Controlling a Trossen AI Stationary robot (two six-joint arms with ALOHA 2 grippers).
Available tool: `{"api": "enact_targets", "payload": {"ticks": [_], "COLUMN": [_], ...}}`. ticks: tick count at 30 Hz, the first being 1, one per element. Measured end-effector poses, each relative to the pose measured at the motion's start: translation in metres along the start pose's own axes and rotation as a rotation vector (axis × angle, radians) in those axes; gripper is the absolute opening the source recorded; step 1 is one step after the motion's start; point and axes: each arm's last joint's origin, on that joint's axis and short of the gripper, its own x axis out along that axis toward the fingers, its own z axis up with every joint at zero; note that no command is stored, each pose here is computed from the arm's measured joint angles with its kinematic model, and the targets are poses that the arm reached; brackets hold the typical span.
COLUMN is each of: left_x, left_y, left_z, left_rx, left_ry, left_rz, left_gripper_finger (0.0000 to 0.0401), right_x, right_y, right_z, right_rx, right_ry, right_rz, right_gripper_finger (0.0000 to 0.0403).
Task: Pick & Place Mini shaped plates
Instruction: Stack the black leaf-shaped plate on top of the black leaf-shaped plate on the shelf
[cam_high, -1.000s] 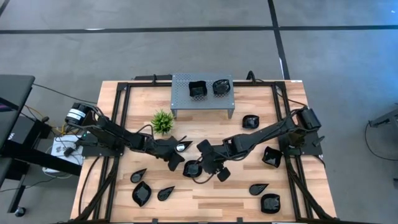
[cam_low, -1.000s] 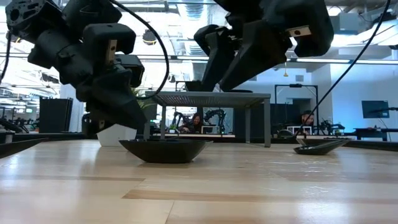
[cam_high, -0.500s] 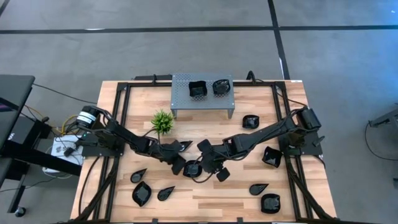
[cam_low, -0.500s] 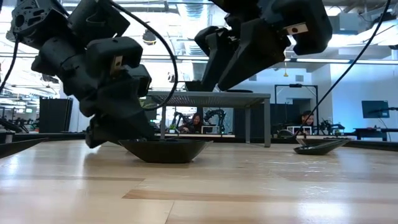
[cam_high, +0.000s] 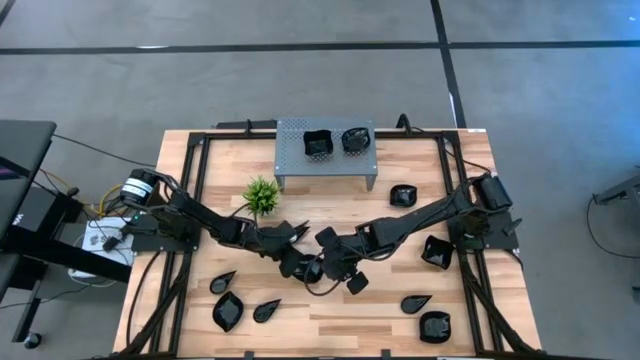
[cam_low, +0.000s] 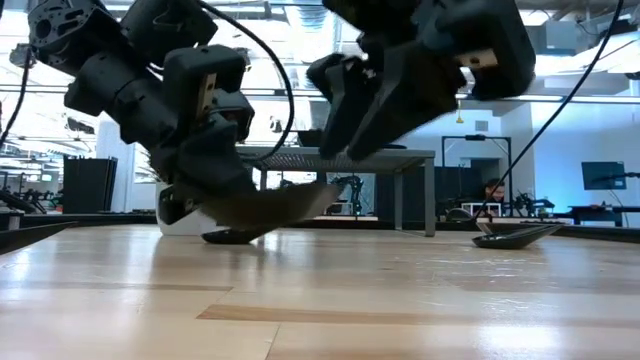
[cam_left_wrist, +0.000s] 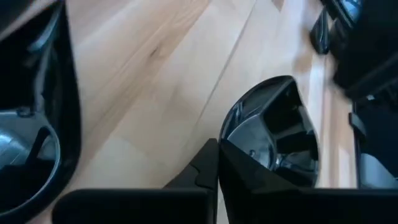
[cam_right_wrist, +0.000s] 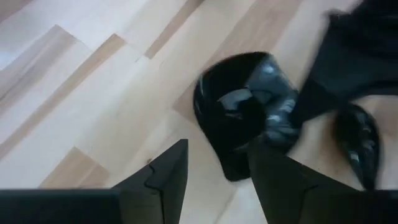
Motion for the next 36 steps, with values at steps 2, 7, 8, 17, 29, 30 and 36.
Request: {"api": "enact_targets", "payload": {"ticks": [2, 7, 8, 17, 29, 30, 36], "left_x": [-0.002, -0.002, -0.002, -0.001, -0.002, -0.002, -0.002], "left_y": [0.001, 0.007, 0.008, 0.018, 0.018, 0.018, 0.018], "left_z": [0.004, 0.011, 0.012, 0.022, 0.028, 0.028, 0.028], "left_rx": [0.001, -0.025, -0.033, -0.077, -0.110, -0.113, -0.114], "left_ry": [-0.008, 0.000, 0.004, -0.003, -0.037, -0.037, -0.034], "left_rz": [0.000, -0.011, -0.013, 0.000, -0.025, -0.026, -0.030], "left_gripper_finger": [0.0005, 0.0005, 0.0005, 0.0006, 0.0016, 0.0016, 0.0017], "right_x": [0.009, 0.017, 0.017, 0.016, 0.015, 0.015, 0.015], "right_y": [0.002, 0.001, 0.001, -0.002, -0.016, -0.016, -0.016], "right_z": [-0.001, -0.002, -0.001, -0.003, -0.009, -0.009, -0.010], "right_rx": [-0.041, -0.125, -0.133, -0.161, -0.111, -0.112, -0.111], "right_ry": [0.005, 0.022, 0.017, 0.022, 0.037, 0.037, 0.040], "right_rz": [-0.003, -0.067, -0.073, -0.077, -0.084, -0.084, -0.088], "right_gripper_finger": [0.0161, 0.0161, 0.0161, 0.0119, 0.0005, 0.0008, 0.0029]}}
